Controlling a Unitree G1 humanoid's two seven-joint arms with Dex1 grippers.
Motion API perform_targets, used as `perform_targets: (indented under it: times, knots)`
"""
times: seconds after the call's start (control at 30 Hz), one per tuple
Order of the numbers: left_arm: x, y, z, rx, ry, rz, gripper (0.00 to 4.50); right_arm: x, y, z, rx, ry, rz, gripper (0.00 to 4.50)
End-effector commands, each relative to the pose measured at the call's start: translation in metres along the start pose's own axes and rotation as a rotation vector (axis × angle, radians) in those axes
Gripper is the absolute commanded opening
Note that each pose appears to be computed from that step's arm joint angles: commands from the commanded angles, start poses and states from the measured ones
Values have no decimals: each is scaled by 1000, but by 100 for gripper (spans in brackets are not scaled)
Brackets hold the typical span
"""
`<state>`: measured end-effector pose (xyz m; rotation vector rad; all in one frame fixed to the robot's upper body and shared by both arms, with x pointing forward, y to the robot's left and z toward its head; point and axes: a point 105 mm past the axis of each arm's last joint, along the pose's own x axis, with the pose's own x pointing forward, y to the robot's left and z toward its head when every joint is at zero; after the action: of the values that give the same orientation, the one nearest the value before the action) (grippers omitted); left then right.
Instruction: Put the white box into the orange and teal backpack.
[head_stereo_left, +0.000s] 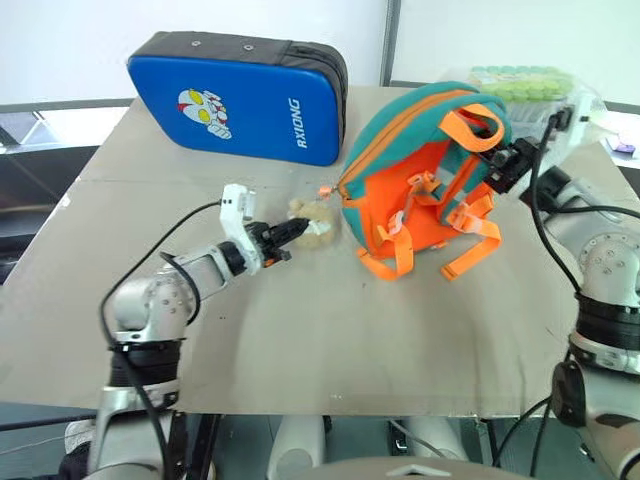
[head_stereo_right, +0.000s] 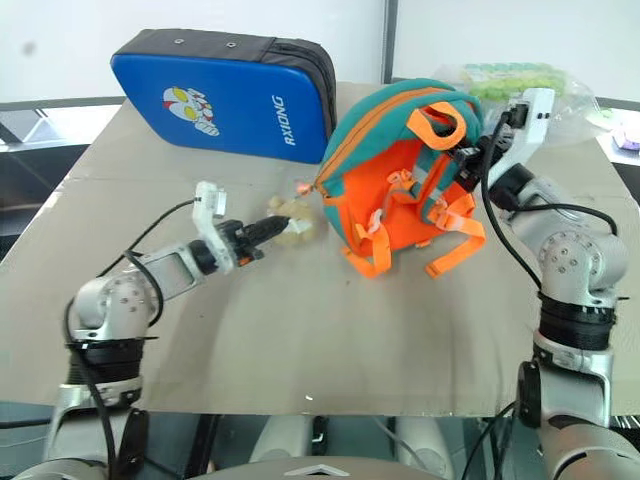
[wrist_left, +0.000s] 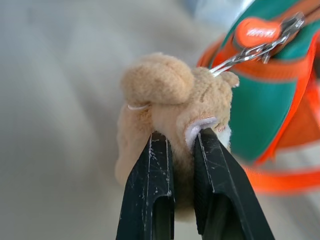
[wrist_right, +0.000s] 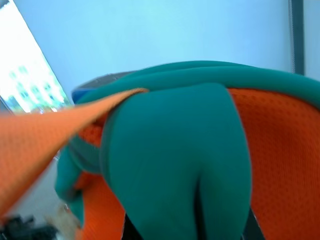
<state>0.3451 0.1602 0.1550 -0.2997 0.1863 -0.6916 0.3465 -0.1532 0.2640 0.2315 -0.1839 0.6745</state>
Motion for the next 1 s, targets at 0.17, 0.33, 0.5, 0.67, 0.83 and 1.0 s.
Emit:
perform_targets:
  times: [0.17, 0.33, 0.5, 0.67, 0.83, 1.0]
  knots:
    - [-19, -6, 34, 267, -100, -35, 179, -36, -1, 0, -267, 77, 36, 184]
    - [-48, -8, 26, 324, -56, -56, 446, -76, -8, -7, -339, 246, 84, 448]
    - [-72, -34, 17, 405, -52, -143, 446, -118, -10, -15, -415, 416, 153, 448]
    - [-89, -40, -1, 368, -3, -120, 446, -158, -22, -24, -391, 474, 129, 448]
    - [-112, -42, -16, 353, 70, -95, 446, -190, -28, -27, -372, 514, 92, 448]
    - [-128, -27, -15, 357, 81, -29, 446, -206, -34, -30, -403, 524, 42, 448]
